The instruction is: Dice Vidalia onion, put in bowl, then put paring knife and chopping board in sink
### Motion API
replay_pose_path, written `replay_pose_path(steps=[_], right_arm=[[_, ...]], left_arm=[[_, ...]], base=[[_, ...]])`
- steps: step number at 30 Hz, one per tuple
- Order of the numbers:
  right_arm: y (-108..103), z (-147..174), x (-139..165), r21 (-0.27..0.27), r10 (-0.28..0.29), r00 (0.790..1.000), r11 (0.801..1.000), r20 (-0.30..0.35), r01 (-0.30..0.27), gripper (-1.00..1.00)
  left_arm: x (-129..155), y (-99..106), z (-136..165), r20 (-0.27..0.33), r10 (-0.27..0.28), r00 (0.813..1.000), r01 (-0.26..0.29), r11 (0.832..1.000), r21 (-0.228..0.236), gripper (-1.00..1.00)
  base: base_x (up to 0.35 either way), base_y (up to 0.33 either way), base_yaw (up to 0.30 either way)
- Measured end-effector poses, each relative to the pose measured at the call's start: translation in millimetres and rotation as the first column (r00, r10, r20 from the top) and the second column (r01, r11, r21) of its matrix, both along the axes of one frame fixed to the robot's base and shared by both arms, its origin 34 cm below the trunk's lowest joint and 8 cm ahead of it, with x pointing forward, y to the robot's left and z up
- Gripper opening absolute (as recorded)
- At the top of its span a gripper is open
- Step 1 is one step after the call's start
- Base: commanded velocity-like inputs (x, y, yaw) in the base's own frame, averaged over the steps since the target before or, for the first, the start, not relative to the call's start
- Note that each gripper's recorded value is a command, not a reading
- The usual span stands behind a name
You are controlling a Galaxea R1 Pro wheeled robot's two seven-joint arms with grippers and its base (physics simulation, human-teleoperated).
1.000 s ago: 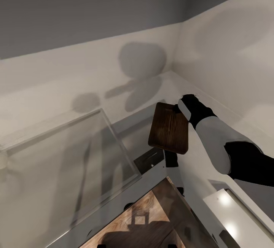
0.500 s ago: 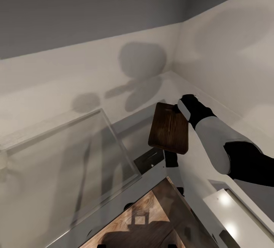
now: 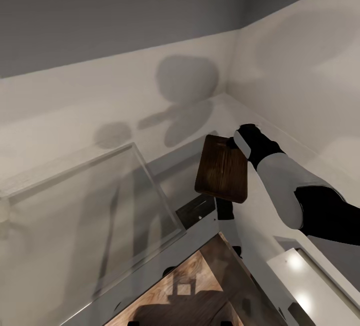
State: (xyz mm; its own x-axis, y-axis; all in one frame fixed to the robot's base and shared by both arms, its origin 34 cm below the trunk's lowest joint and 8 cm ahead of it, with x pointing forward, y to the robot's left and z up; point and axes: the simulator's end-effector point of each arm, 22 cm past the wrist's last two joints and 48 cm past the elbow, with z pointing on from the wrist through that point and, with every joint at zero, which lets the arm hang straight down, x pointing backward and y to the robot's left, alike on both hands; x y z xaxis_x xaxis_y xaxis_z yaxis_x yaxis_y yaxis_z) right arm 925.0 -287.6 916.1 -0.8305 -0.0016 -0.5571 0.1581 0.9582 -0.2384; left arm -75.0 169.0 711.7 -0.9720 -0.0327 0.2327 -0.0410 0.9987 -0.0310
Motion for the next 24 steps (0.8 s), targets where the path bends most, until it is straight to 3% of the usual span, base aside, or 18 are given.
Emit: replay_pose_path(steps=[18, 19, 24], right_arm=[[-2.2, -0.1, -0.8, -0.004, -0.002, 1.000, 1.000, -0.005, 0.002, 1.00], [-2.1, -0.2, -1.3, -0.004, -0.002, 1.000, 1.000, -0.008, 0.002, -1.00], [-2.7, -4.1, -6.0, -0.009, 0.001, 0.999, 1.000, -0.032, -0.001, -1.00]], left_arm=[[0.1, 0.0, 0.0, 0.000, 0.000, 1.000, 0.000, 1.000, 0.000, 1.00], [0.0, 0.1, 0.0, 0.000, 0.000, 1.000, 0.000, 1.000, 0.000, 1.00], [0.0, 0.0, 0.0, 0.000, 0.000, 1.000, 0.000, 1.000, 0.000, 1.00]], base=[[0.000, 0.000, 0.000], [0.000, 0.000, 0.000], [0.000, 0.000, 0.000]])
